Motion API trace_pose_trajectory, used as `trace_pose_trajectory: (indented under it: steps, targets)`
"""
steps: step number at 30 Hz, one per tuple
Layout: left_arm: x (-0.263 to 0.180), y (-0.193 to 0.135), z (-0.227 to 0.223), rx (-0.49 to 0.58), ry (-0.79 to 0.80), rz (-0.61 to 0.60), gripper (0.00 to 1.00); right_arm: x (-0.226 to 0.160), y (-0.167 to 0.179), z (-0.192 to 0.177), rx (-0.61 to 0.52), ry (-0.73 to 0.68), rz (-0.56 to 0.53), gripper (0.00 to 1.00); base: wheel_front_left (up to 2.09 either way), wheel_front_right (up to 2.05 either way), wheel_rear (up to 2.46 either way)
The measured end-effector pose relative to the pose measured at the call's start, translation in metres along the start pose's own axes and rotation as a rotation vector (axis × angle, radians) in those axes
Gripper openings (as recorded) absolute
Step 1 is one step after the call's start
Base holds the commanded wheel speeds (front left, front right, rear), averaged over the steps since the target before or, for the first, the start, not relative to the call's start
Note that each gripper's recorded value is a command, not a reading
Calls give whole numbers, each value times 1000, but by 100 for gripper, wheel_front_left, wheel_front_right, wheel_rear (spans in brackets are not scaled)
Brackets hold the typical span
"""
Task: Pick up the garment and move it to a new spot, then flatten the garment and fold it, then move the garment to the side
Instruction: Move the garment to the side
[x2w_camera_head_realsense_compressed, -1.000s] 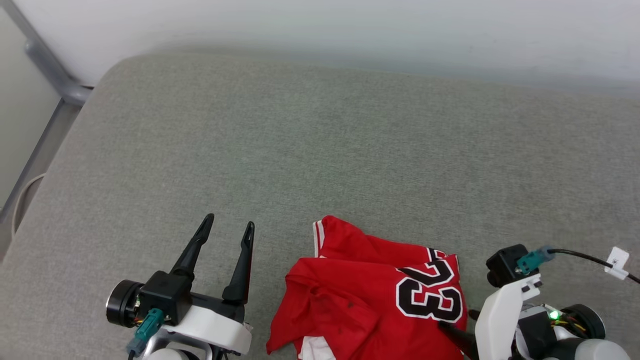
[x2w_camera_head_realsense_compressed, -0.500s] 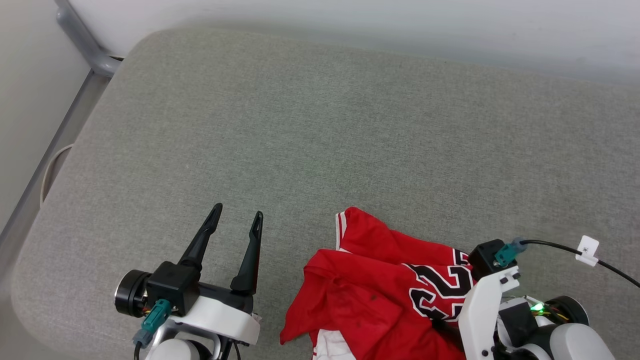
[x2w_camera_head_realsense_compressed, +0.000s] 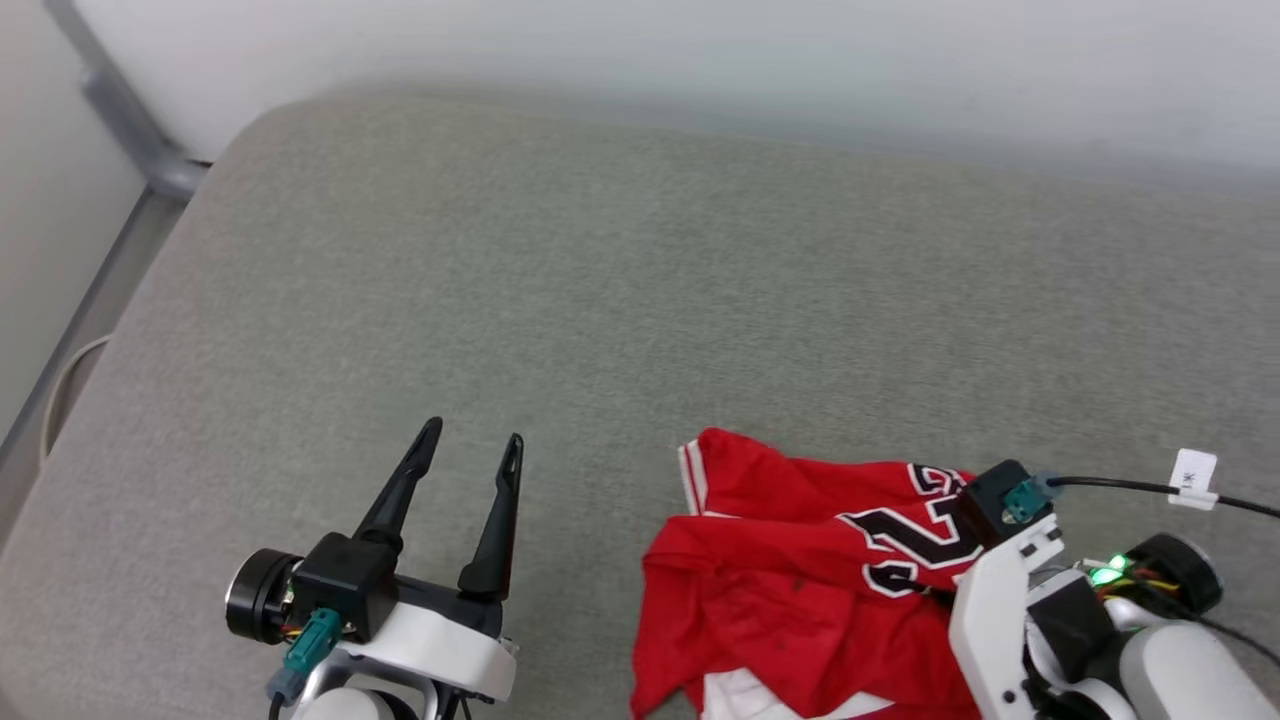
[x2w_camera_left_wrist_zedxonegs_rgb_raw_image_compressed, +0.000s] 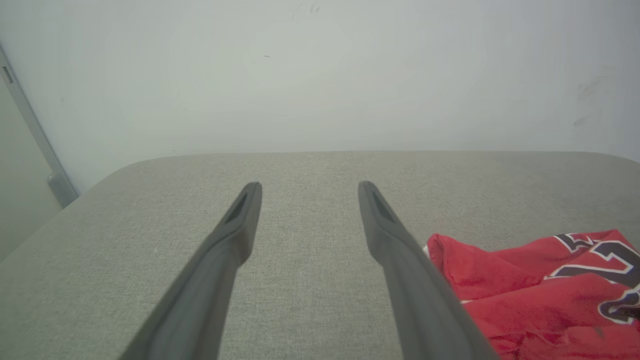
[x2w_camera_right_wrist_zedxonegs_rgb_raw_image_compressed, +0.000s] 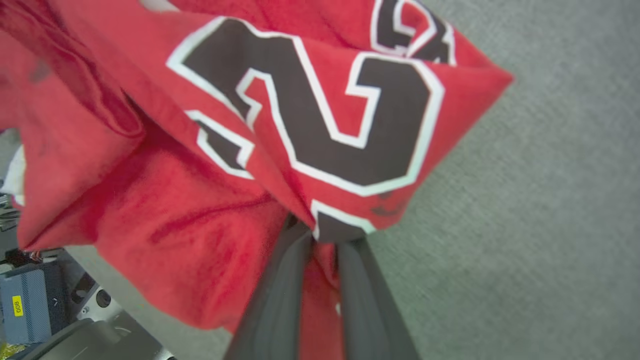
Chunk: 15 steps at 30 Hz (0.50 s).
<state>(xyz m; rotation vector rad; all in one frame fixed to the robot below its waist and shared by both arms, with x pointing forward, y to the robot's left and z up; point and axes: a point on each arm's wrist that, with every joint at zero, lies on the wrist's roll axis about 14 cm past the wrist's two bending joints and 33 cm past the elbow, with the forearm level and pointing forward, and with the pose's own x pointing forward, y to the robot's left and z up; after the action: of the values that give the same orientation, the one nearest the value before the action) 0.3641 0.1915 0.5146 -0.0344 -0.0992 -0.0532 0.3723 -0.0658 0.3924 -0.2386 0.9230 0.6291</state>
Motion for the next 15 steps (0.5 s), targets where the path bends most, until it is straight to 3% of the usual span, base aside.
trace_pose_trajectory:
  steps: [9, 15]
  targets:
    - [16, -51, 6, -26, -31, -170, 100, -50, -67, -13, -171, -9, -204, 0, 0, 0, 0]
    - [30, -103, 5, -93, -35, -323, 100, -86, -120, -36, -143, 4, -326, 0, 0, 0, 0]
